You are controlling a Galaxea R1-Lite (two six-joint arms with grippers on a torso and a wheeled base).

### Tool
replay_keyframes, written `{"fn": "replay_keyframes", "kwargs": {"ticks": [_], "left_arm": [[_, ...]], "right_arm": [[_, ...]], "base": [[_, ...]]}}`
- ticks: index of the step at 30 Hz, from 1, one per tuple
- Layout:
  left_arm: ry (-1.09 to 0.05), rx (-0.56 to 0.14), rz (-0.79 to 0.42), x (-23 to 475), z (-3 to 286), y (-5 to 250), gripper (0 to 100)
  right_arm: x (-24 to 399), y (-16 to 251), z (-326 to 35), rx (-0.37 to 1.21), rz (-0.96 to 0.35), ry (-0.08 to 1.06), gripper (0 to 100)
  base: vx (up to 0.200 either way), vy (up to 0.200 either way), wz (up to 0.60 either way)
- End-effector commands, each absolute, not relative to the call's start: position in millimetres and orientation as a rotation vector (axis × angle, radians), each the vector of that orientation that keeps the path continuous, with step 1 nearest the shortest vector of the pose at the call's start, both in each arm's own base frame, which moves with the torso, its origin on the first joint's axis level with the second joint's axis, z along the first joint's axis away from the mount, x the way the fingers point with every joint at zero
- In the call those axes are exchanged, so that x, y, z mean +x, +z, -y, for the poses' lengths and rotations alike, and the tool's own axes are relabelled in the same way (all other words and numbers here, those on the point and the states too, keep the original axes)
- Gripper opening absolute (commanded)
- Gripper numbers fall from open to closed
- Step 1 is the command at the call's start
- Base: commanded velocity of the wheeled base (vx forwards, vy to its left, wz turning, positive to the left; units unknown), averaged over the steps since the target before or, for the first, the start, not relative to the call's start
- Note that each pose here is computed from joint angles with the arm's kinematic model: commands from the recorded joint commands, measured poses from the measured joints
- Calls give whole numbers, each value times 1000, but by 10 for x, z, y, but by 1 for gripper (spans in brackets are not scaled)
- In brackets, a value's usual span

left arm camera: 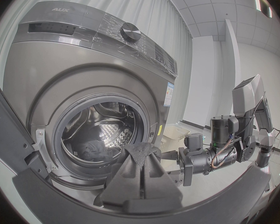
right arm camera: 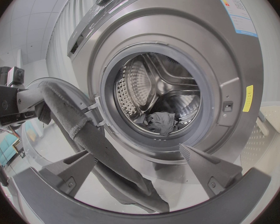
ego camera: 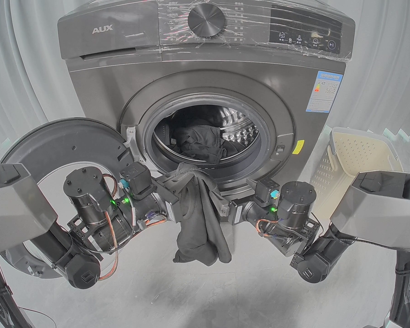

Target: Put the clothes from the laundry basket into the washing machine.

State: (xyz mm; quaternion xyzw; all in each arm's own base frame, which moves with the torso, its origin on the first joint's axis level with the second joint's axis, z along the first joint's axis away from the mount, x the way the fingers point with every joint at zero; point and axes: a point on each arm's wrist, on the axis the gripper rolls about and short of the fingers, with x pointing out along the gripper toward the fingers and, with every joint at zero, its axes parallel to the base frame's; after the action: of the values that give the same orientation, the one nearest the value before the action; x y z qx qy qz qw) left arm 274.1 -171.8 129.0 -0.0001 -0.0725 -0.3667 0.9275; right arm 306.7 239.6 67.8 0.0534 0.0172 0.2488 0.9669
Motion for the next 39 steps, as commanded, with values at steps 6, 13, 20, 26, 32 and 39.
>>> {"fn": "replay_keyframes", "kwargs": {"ticks": [6, 13, 20, 26, 32, 39], "left_arm": [[-755, -1, 150, 2736, 1729, 1290, 0], [-755, -1, 150, 2735, 1728, 1294, 0], [-758, 0, 146, 2724, 1728, 1283, 0], [-761, 3, 137, 2735, 1730, 1256, 0], [-767, -9, 134, 2762, 1737, 1248, 0], [-761, -13, 127, 2765, 1715, 1237, 100]], "right_arm": [[3086, 610, -2571, 109, -27, 535, 100], [3172, 586, -2647, 119, -5, 545, 100], [3203, 647, -2725, 138, 32, 560, 0], [3161, 673, -2749, 149, 49, 576, 0], [3111, 702, -2731, 152, 45, 581, 0], [2978, 883, -2612, 164, 59, 582, 0]], "base": [[0, 0, 0], [0, 0, 0], [0, 0, 0], [0, 0, 0], [0, 0, 0], [0, 0, 0]]}}
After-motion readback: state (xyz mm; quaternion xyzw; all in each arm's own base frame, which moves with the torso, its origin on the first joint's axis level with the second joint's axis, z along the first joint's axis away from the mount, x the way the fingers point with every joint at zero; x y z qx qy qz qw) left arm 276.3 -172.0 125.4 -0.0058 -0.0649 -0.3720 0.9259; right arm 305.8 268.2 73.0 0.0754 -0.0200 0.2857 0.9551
